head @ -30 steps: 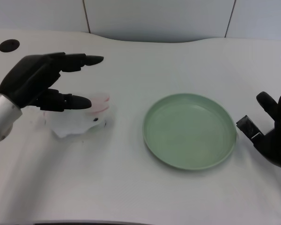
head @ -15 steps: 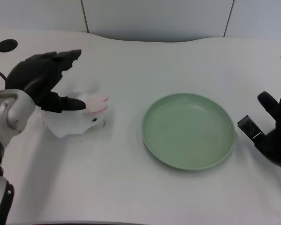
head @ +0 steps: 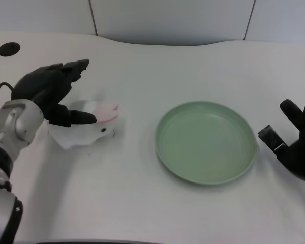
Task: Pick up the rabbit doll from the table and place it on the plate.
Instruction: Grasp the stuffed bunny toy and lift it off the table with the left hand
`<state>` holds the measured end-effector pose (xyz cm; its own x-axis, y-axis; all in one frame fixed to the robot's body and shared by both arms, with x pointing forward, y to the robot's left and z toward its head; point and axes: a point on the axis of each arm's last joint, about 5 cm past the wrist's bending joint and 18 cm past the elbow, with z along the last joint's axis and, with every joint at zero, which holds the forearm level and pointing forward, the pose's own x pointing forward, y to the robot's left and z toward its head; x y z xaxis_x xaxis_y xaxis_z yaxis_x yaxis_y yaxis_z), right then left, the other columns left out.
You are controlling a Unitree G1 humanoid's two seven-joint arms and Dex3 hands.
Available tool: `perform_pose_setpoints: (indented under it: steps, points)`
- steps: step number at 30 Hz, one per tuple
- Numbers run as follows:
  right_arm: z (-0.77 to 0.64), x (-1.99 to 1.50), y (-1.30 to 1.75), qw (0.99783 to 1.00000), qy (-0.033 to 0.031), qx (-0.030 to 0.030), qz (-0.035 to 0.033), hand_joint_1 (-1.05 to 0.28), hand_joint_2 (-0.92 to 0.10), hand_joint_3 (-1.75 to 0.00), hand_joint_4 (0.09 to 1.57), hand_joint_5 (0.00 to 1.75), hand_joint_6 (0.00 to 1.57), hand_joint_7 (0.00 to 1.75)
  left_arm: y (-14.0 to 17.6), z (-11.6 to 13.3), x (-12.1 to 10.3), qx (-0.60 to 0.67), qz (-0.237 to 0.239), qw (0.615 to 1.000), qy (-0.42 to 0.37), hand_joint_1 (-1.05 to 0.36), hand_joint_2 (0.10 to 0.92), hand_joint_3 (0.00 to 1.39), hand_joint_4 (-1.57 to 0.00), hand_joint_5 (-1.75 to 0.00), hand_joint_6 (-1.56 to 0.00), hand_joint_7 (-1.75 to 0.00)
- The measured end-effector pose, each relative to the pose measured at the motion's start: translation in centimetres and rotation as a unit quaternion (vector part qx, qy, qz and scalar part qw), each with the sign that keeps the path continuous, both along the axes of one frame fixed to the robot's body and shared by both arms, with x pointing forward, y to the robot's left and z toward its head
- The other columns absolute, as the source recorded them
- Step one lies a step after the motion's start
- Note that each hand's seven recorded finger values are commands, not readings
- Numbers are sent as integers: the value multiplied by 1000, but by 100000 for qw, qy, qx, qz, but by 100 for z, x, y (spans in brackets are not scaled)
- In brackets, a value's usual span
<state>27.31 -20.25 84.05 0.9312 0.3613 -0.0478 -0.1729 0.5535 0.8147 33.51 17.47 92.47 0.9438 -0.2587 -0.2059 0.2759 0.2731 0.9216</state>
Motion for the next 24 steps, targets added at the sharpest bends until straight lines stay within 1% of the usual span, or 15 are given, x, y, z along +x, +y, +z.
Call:
perform_pose_setpoints:
  steps: [3,6,9,10,11,12,14,16,17,18,20,21,22,23,24]
  points:
    - [14,9,-3,99999,-474,-128,-17,-649,-921,-325,614,1746,556,1700,-133,-198,-77,2653,609,99764,6310,-1048,921,269,-1,0,1,1]
    - [15,10,4,99999,-527,-17,84,-644,-921,-334,609,1746,545,1704,-175,-207,-74,3243,1153,99708,6811,-1048,921,266,-5,-2,1,1]
    - [16,9,2,99998,-545,18,105,-644,-921,-336,608,1746,542,1707,-172,-206,-72,3344,1739,99687,6956,-1048,921,264,-5,-3,1,1]
    - [15,8,1,99998,-557,6,100,-647,-921,-354,616,1746,553,1709,-178,-208,-72,3204,1766,99689,6983,-1045,921,183,-118,-44,-79,-19]
    - [15,7,0,99998,-593,-8,103,-648,-921,-361,620,1746,556,1708,-190,-212,-74,3019,1744,99693,7007,-1044,921,153,-157,-58,-108,-25]
    - [14,6,1,99998,-631,-12,123,-648,-921,-367,622,1746,559,1707,-210,-216,-75,2744,1621,99700,7047,-1043,921,135,-182,-65,-126,-28]
    - [15,8,10,99997,-743,81,253,-648,-921,-371,624,1746,562,1704,-238,-223,-78,2338,1397,99709,7121,-1043,921,125,-195,-67,-135,-28]
    - [15,9,15,99996,-795,132,294,-651,-921,-340,625,1746,562,1698,-255,-237,-84,3262,1745,99809,4942,-827,888,35,-570,-234,-526,-85]
    - [16,10,15,99996,-849,118,284,-651,-921,-335,625,1746,563,1695,-270,-246,-88,4078,1843,99839,3479,-786,884,20,-635,-267,-600,-90]
    - [18,11,14,99995,-901,103,278,-651,-921,-332,625,1746,564,1693,-285,-252,-91,4813,1693,99844,2255,-766,882,12,-667,-285,-639,-90]
    - [19,11,14,99995,-932,94,274,-652,-921,-329,625,1746,566,1689,-308,-261,-95,5268,1483,99844,1084,-749,881,5,-692,-305,-675,-83]
    - [19,11,13,99995,-930,99,273,-647,-921,-327,623,1746,568,1689,-314,-264,-97,5561,1377,99835,286,-697,900,37,-828,-654,-855,-313]
    - [18,10,13,99995,-922,107,268,-645,-921,-325,620,1746,569,1688,-317,-266,-98,5898,1304,99816,-610,-682,913,131,-828,-903,-894,-484]
    - [18,9,12,99995,-904,113,264,-644,-921,-325,619,1746,569,1689,-321,-269,-100,6415,1117,99777,-1480,-677,917,166,-828,-987,-907,-542]
    - [17,8,12,99996,-887,123,267,-644,-921,-326,617,1746,568,1689,-324,-272,-102,7001,822,99730,-2077,-674,919,185,-828,-1031,-914,-572]
